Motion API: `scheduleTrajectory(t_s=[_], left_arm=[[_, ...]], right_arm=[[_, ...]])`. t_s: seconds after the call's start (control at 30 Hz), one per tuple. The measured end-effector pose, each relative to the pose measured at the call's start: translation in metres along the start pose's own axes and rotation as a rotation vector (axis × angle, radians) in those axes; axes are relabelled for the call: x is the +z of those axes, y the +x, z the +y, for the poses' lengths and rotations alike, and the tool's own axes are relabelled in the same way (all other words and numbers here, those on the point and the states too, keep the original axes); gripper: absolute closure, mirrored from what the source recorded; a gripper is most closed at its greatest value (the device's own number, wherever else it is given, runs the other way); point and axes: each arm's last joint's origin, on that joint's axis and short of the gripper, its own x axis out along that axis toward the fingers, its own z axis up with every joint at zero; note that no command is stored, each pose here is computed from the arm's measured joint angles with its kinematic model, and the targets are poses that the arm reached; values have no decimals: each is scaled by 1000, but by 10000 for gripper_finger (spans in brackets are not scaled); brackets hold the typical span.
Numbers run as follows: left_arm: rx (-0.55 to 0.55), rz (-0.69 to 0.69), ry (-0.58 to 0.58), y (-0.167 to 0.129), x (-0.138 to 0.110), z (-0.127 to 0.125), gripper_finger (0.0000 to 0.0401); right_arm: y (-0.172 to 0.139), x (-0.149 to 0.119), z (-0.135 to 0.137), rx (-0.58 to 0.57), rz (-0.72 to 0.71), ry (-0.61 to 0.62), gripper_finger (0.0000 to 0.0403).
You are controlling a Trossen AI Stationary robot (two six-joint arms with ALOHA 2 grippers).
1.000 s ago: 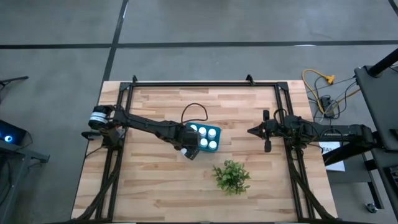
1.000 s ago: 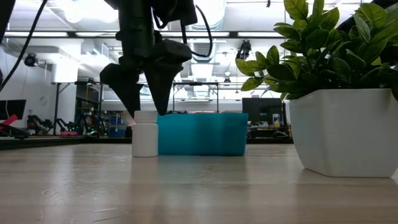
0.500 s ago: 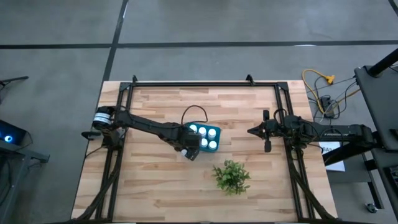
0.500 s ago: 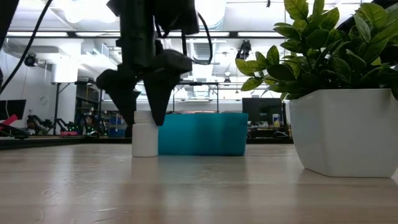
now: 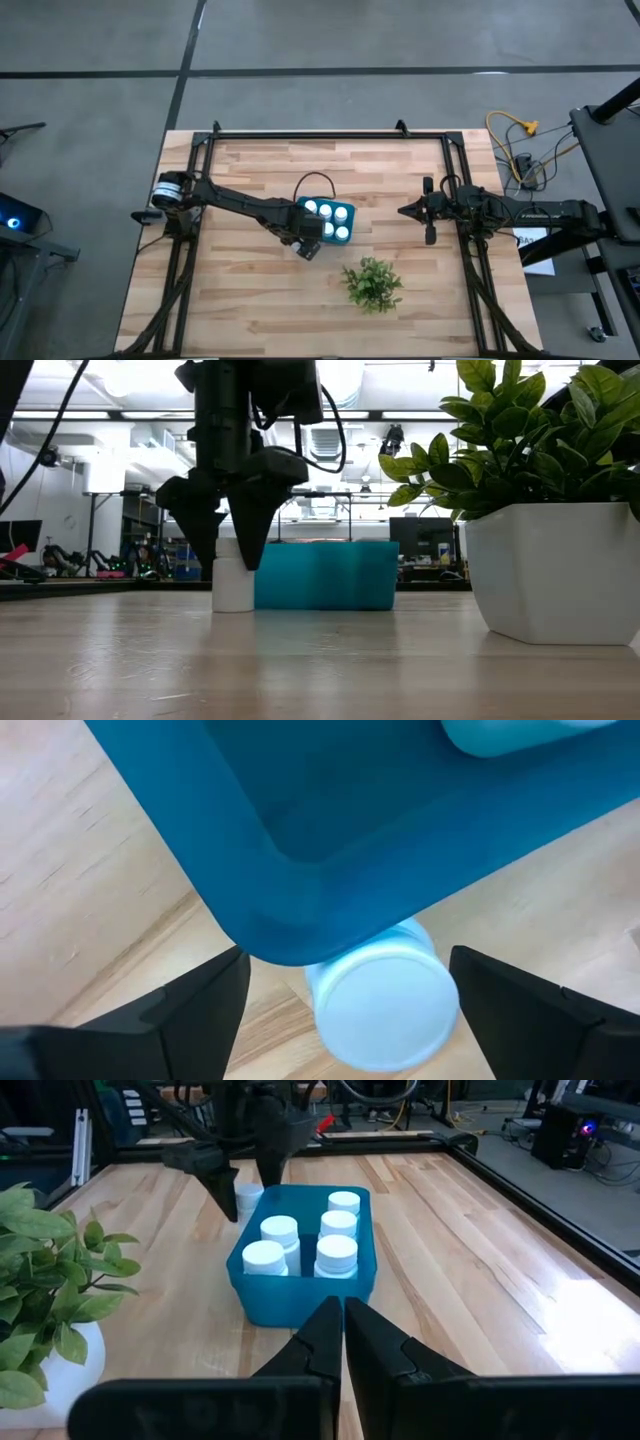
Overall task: Pick and place pill bottles into a basket
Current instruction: Put the white pill bottle in the blue bin
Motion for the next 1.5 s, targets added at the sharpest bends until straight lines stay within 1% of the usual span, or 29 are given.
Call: scheduleTrajectory(t_s=[0.13, 0.27, 0.5, 0.6, 0.77, 0.8, 0.97, 1.2, 1.37, 1.5], left_arm=[[-4, 5, 3, -1, 0, 0, 91], [-26, 8, 7, -4, 2, -3, 117], [-30, 25, 19, -3, 3, -1, 161], [-32, 30, 23, -3, 3, -1, 188], [-33, 32, 27, -4, 4, -1, 246], [-34, 32, 37, -4, 4, -1, 252], [-32, 37, 39, -4, 3, 0, 252], [12, 81, 40, -8, -2, 5, 252], [-10, 89, 45, -23, -6, 7, 259], [-63, 62, 55, -43, -10, 9, 259]], right_arm=[[0, 0, 0, 1, 0, 0, 394], [0, 0, 0, 0, 0, 0, 394], [0, 0, 0, 1, 1, 0, 394], [0, 0, 0, 2, 1, -3, 394], [0, 0, 0, 7, 1, -3, 394], [0, 0, 0, 7, 1, -2, 394], [0, -2, 0, 6, 17, -1, 394], [0, -3, 0, 6, 28, 1, 394], [0, -3, 0, 8, 27, 1, 394], [0, -3, 0, 8, 26, 3, 394]])
